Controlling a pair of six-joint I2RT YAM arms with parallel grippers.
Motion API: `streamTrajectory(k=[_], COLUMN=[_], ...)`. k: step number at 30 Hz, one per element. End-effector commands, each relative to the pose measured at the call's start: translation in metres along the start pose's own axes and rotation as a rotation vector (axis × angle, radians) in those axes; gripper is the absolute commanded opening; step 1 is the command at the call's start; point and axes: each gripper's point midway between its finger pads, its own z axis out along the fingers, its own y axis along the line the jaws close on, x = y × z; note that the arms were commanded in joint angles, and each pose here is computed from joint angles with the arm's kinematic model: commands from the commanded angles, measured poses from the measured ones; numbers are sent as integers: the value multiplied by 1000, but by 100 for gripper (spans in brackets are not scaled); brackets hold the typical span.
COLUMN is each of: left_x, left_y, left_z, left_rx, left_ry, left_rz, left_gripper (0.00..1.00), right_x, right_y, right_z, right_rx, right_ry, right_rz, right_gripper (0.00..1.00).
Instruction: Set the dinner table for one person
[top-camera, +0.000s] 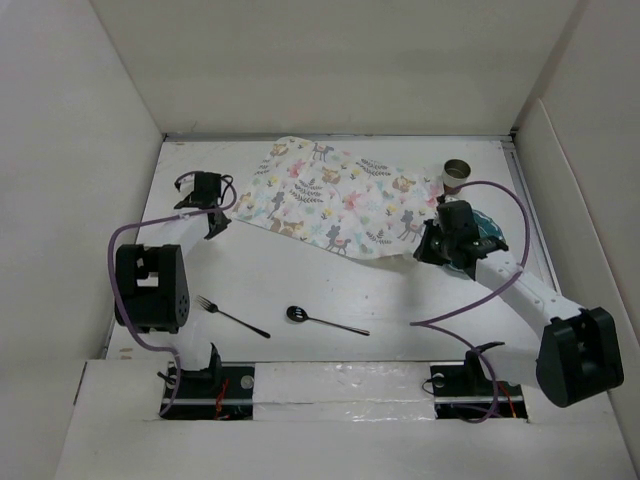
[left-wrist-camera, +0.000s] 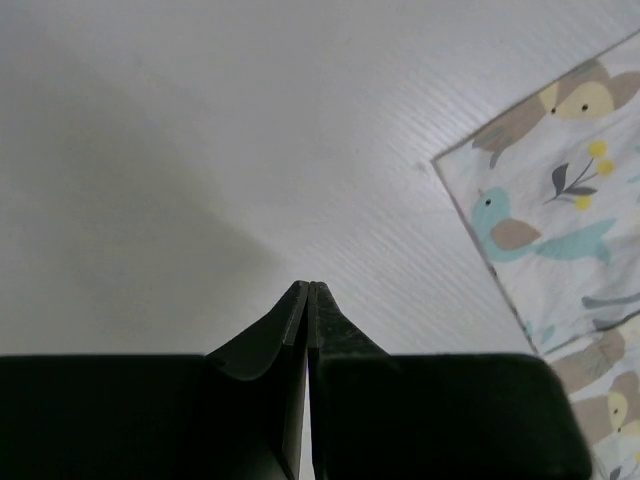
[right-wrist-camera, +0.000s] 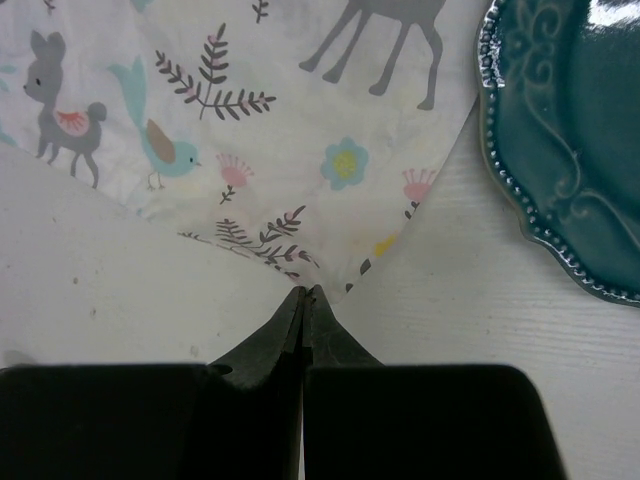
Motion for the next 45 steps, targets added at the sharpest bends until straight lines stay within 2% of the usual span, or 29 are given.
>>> streamTrajectory(k=[1, 2, 3, 4, 5, 6, 9, 11, 18, 22, 25, 26, 27, 31, 33, 37, 45], left_x=[-3, -1, -3, -11, -10, -13, -22, -31, -20, -12, -1, 2, 4, 18, 10, 21, 30], left_y=[-14, -23, -29, -38, -52, -58, -78, -77, -76, -66, -57, -55, -52, -36, -24, 11, 27], left_z=[-15, -16, -15, -12, -15, -14, -3, 12, 56, 64, 70, 71, 72, 70, 63, 50, 13], left_rx=[107, 147, 161, 176, 199, 200, 213, 144, 21, -17, -49, -59, -68, -100, -102, -127, -96], left_ry=[-13, 10, 18, 18, 16, 8, 15, 7, 71, 87, 109, 116, 120, 140, 117, 133, 118], left_rz=[-30, -31, -37, -43, -23, -9, 19, 35, 165, 197, 220, 228, 233, 254, 224, 185, 143], left_gripper=[0, 4, 20, 25, 28, 35, 50, 50, 47, 40, 27, 6, 0, 0, 0, 0, 0], right_x=[-9, -9, -11, -13, -13, -14, -12, -8, -4, -4, -5, -5, -6, -11, -16, -17, -13], right_y=[9, 11, 13, 14, 14, 15, 17, 19, 22, 23, 22, 20, 19, 9, 7, 11, 11], right_z=[6, 6, 5, 3, 3, 1, 0, -2, -5, -4, -4, -4, -4, -4, -4, -1, 19], right_rx=[-23, -33, -38, -43, -45, -49, -67, -75, -89, -93, -89, -81, -74, -28, -22, -37, -13], right_ry=[-3, 0, -5, -12, -15, -18, -13, -10, -7, -8, -16, -18, -20, -33, -39, -38, 24], right_rz=[0, 0, 1, 1, 1, -4, -14, -20, -21, -14, -11, -12, -13, -8, 5, 19, 32], right_gripper=[0, 0, 0, 0, 0, 0, 0, 0, 0, 0, 0, 0, 0, 0, 0, 0, 0])
